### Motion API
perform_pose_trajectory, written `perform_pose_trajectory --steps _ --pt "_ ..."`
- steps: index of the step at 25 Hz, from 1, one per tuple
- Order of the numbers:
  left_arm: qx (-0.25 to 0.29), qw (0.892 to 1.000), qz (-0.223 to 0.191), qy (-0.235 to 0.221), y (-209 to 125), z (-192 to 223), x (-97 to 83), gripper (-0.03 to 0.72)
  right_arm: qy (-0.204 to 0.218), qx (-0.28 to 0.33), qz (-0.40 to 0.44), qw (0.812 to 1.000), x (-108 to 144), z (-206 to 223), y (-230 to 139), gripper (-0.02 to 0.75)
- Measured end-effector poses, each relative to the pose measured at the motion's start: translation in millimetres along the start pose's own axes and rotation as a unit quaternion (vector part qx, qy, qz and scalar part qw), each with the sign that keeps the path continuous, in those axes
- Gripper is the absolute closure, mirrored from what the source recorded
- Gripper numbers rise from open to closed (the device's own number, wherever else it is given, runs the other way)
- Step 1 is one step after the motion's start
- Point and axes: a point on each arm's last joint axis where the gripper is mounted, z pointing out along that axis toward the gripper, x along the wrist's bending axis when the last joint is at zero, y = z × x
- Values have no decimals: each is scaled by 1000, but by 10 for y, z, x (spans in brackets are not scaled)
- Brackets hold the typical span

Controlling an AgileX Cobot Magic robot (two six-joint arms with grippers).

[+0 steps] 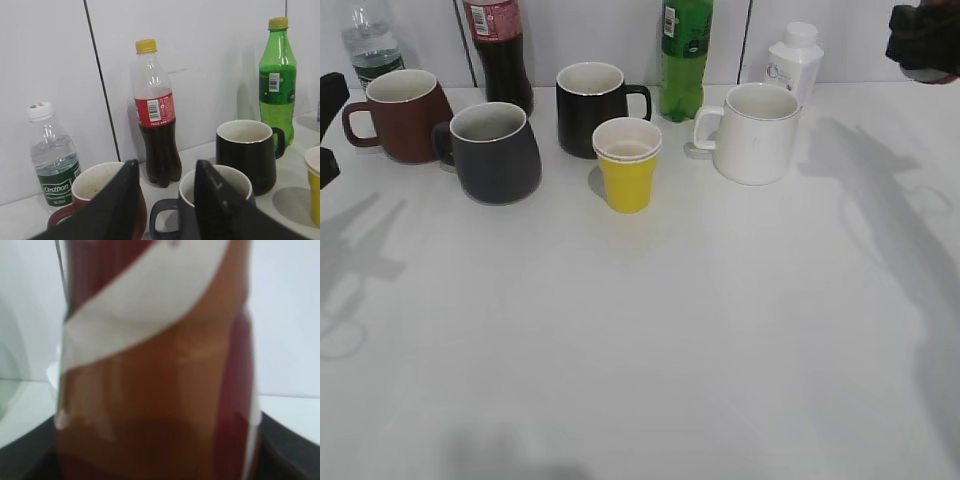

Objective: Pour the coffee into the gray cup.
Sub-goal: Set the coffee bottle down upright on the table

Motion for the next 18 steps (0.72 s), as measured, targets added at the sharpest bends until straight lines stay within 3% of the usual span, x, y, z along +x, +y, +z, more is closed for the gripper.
perform_pose_trajectory --steps 9,18 --pt "0 1000 1 -1 0 0 -1 398 2 17 -1 1000 0 414 -350 210" --pt "0 1000 1 -1 0 0 -1 398 6 38 -1 999 21 666 -1018 210"
